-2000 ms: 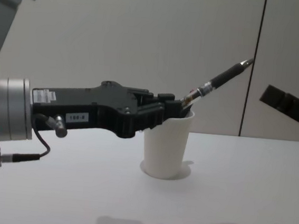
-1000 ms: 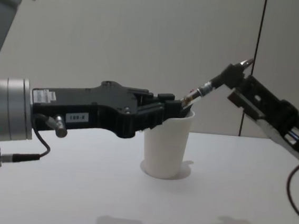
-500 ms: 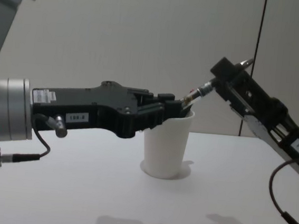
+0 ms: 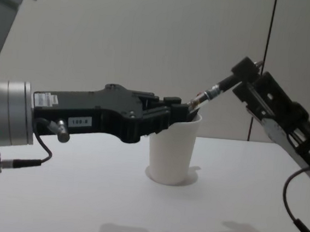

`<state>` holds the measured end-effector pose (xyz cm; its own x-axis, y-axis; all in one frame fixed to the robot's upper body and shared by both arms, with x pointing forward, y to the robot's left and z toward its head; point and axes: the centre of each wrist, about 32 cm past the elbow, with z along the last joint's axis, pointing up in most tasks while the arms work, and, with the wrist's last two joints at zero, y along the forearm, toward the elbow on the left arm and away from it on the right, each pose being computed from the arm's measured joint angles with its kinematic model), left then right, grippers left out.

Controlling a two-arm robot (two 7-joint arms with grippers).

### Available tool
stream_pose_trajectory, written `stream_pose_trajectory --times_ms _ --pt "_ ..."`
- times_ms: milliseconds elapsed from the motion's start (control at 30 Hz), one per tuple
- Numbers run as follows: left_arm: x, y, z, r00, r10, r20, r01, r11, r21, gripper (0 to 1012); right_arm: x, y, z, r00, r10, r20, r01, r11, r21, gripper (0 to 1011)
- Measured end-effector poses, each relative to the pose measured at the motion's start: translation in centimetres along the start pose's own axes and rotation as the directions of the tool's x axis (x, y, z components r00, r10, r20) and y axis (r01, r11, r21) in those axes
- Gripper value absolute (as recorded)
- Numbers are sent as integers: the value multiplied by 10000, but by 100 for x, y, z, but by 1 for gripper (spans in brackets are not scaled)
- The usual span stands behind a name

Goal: Place the pen into the pen holder.

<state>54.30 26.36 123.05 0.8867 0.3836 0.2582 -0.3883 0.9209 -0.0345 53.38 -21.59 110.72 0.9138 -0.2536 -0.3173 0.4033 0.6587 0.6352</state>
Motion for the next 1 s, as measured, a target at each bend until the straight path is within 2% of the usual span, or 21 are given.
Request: stream_pose_trajectory --times_ms 367,767,1000 --pt "0 0 0 10000 0 0 0 10000 0 170 55 -12 -28 10000 25 -60 -23 9996 291 1001" --pt "0 0 0 10000 0 0 0 10000 -1 170 90 29 -68 9998 115 -149 -110 9994 322 996" --pt "0 0 0 10000 0 0 0 10000 0 170 108 63 -94 9997 145 -202 -139 9995 277 837"
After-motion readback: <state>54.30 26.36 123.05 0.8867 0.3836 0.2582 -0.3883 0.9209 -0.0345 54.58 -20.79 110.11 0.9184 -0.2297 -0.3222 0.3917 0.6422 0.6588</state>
